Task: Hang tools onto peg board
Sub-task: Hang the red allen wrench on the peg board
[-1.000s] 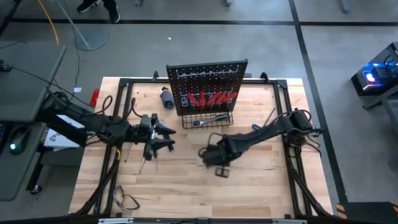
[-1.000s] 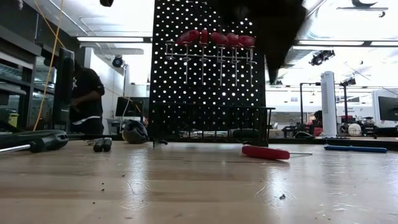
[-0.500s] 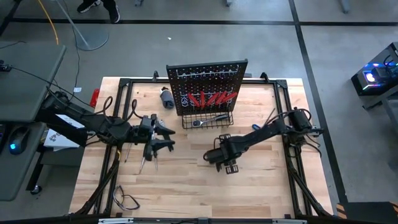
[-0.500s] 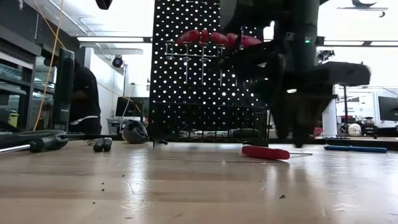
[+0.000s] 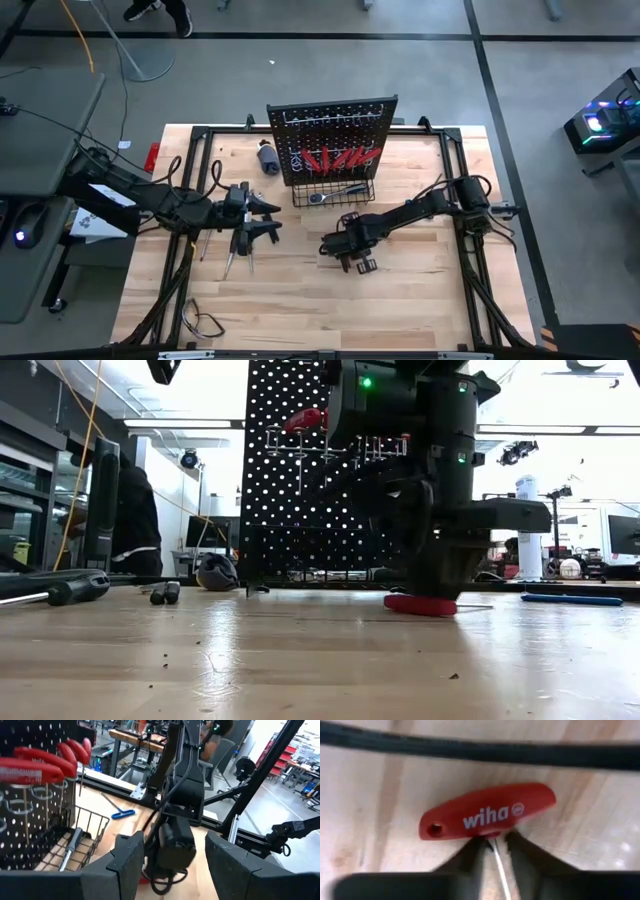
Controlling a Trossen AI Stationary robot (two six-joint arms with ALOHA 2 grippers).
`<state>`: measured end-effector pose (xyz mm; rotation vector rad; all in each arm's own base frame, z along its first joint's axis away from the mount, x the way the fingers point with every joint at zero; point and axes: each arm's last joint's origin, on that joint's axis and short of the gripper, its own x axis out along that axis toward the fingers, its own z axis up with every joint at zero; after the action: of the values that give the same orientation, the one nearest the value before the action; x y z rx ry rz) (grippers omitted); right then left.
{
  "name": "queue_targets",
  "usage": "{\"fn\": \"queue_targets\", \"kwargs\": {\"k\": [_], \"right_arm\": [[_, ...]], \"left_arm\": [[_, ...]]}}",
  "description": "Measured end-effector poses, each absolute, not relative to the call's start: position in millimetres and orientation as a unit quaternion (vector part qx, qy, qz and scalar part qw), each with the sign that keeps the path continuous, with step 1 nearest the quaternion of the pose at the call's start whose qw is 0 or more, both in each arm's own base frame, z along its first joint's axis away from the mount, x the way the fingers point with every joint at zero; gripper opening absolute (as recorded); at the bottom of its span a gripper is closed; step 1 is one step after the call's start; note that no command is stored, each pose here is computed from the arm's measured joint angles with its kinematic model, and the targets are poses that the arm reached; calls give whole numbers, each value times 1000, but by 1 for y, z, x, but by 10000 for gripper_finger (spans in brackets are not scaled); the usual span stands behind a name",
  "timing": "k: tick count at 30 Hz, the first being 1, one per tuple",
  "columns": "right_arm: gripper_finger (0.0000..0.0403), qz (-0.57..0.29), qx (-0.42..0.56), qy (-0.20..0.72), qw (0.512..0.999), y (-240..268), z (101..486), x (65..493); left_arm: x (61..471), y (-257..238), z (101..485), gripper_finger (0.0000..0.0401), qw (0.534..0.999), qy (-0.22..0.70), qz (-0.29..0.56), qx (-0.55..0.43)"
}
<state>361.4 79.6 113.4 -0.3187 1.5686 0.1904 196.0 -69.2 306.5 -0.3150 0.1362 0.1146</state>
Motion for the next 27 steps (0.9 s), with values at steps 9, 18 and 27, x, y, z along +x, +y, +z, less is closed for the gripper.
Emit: {"fn": "queue_targets", "kwargs": {"k": [9,18,27], "right_arm": [[2,67,-150,693,702,91,134,360],[0,7,-68,621,780,95,213,357],[0,-157,22,376,913,98,335,352]], "left_arm": [[196,-70,305,190,977,74,56,-191],[196,-70,310,190,981,54,41,-181],[201,-71,314,190,990,23,50,-127]]}}
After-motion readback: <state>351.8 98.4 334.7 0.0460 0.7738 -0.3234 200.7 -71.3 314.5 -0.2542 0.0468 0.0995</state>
